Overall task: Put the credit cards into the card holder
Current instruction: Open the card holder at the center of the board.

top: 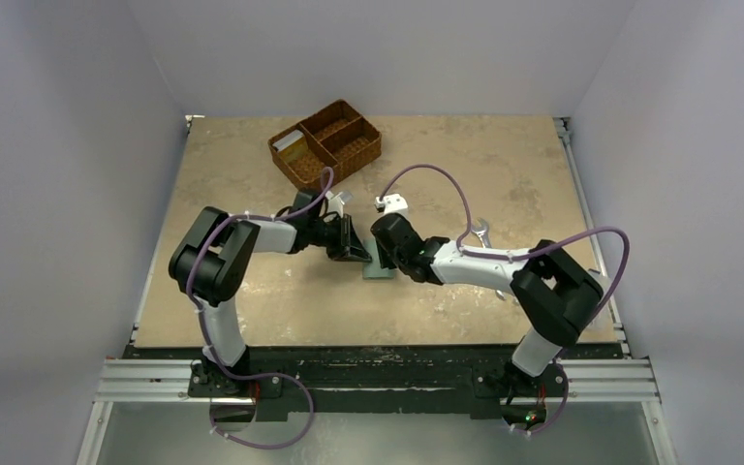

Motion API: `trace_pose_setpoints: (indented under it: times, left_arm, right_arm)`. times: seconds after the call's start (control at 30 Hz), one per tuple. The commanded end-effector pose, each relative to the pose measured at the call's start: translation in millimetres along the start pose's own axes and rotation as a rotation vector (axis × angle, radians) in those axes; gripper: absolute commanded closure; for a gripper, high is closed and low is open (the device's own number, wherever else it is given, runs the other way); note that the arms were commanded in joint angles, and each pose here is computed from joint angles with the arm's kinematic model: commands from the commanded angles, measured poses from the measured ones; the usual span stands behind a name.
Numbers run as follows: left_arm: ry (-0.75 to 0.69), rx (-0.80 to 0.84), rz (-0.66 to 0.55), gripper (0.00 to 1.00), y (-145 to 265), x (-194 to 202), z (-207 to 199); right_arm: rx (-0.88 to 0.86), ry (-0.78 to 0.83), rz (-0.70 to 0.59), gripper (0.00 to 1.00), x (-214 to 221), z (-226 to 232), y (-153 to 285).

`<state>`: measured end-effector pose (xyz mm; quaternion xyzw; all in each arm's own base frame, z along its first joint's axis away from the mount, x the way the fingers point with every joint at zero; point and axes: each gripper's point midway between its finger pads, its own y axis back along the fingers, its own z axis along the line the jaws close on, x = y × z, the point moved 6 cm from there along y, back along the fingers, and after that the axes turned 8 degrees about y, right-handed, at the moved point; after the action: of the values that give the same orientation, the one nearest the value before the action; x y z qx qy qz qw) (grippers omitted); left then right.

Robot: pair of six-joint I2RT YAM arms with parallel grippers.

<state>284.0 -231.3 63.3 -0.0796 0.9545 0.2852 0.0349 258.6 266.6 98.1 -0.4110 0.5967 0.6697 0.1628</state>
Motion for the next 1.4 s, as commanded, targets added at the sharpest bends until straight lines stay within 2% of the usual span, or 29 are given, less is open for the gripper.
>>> trace_pose_setpoints:
  times: [0.0, 0.2, 0.3, 0.37, 0.5, 0.6, 0.73, 0.9, 0.97, 1.1, 1.2, 1.37]
  left_arm:
    - [0.017, -0.125, 0.031, 0.93, -9.4, 8.8, 24.2]
    - [0.03, -0.175, 0.058, 0.98, -13.9, 13.7, 32.2]
    - [0.035, -0.191, 0.065, 0.99, -14.5, 14.8, 35.1]
    - [0.033, -0.195, 0.063, 1.0, -15.1, 14.2, 36.1]
    - [0.048, -0.228, 0.08, 1.0, -12.8, 17.8, 39.7]
    - [0.05, -0.252, 0.078, 1.0, -12.0, 17.8, 42.2]
    - [0.049, -0.305, 0.074, 1.0, -9.9, 17.5, 47.6]
    - [0.05, -0.33, 0.077, 1.0, -9.3, 18.6, 51.5]
    - [0.053, -0.324, 0.081, 1.0, -9.8, 19.1, 51.4]
    - [0.031, -0.267, 0.085, 1.0, -10.1, 17.4, 42.4]
    - [-0.014, -0.223, 0.067, 0.89, -5.6, 14.3, 30.7]
    - [-0.188, -0.171, -0.039, 0.6, 17.0, -4.4, -8.8]
  right_arm:
    - [0.01, 0.047, 0.003, 0.61, -1.8, 2.4, -4.9]
    - [0.0, 0.058, 0.036, 0.53, 6.7, 7.0, -15.8]
    - [-0.034, 0.041, 0.038, 0.44, 10.2, 10.2, -14.8]
    - [-0.036, 0.024, 0.045, 0.44, 12.8, 10.5, -14.3]
    - [0.011, 0.006, 0.055, 0.63, 20.5, 5.0, -17.3]
    - [0.041, -0.017, 0.04, 0.82, 20.2, 0.5, -17.0]
    - [-0.067, -0.166, -0.017, 1.0, 8.8, -6.5, -9.7]
    - [-0.358, -0.439, -0.154, 1.0, -0.4, -33.8, 14.7]
    - [-0.397, -0.46, -0.193, 1.0, -7.2, -36.2, 23.6]
    - [-0.343, -0.384, -0.151, 1.0, -7.4, -41.5, 21.6]
    - [-0.247, -0.361, -0.11, 1.0, -0.2, -51.1, 16.1]
    - [-0.232, -0.28, -0.077, 1.0, 7.5, -53.6, 10.8]
